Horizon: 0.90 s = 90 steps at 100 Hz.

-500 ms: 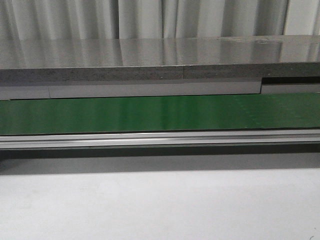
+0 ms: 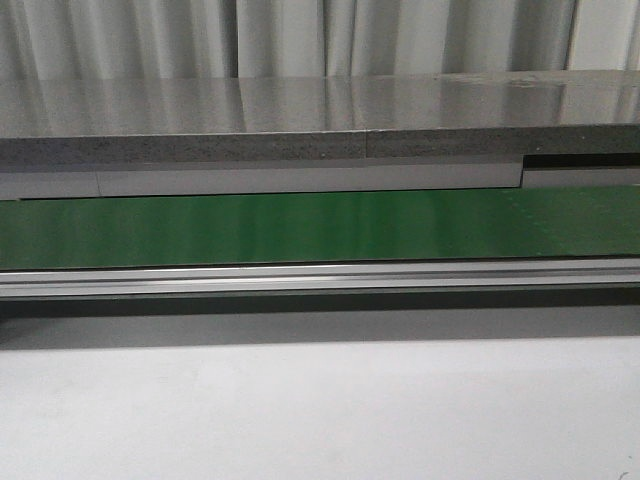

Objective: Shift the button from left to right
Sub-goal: 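Lower the open left gripper toward the yellow-capped button in the blue tray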

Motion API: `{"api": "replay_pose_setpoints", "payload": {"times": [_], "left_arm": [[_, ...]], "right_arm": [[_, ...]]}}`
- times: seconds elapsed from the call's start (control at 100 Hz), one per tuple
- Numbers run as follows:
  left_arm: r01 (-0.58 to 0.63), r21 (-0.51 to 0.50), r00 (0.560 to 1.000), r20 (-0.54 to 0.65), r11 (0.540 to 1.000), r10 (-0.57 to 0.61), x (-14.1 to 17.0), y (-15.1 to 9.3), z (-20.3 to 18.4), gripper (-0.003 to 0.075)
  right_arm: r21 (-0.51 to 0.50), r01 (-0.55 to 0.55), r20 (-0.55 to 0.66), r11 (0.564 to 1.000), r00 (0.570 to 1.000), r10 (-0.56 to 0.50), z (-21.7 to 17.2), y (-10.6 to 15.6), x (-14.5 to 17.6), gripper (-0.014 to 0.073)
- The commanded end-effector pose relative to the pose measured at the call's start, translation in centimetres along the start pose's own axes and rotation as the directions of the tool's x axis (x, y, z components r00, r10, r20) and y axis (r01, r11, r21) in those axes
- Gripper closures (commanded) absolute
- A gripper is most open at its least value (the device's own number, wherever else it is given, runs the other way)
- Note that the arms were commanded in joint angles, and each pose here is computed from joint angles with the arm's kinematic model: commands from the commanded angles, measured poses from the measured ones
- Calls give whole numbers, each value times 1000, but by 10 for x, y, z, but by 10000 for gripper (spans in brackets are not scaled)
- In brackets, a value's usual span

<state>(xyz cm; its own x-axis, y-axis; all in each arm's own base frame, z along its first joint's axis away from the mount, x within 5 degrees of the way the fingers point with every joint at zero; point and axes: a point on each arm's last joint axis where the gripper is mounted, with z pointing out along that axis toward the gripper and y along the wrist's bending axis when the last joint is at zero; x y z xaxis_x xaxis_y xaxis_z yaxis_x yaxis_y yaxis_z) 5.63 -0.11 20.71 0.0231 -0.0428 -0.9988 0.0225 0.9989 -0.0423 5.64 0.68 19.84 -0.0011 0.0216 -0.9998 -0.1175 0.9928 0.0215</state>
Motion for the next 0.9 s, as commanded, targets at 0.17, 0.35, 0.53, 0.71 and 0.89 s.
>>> {"api": "replay_pose_setpoints", "payload": {"times": [0.17, 0.35, 0.53, 0.71, 0.89], "left_arm": [[32, 15, 993, 111, 999, -34, -16, -1, -2, 741], [112, 23, 988, 107, 993, -114, -45, -2, 2, 741], [117, 6, 989, -97, 993, -116, -73, -5, 17, 741], [103, -17, 936, -338, 994, -103, -98, -7, 40, 741], [99, -29, 882, -461, 995, -101, -115, -9, 59, 741]], "right_arm": [[5, 12, 122, 1000, 992, -12, -3, 0, -14, 662], [5, 12, 122, 1000, 992, -12, -3, 0, -14, 662], [5, 12, 122, 1000, 992, -12, -3, 0, -14, 662], [5, 12, 122, 1000, 992, -12, -3, 0, -14, 662], [5, 12, 122, 1000, 992, -12, -3, 0, -14, 662]]}}
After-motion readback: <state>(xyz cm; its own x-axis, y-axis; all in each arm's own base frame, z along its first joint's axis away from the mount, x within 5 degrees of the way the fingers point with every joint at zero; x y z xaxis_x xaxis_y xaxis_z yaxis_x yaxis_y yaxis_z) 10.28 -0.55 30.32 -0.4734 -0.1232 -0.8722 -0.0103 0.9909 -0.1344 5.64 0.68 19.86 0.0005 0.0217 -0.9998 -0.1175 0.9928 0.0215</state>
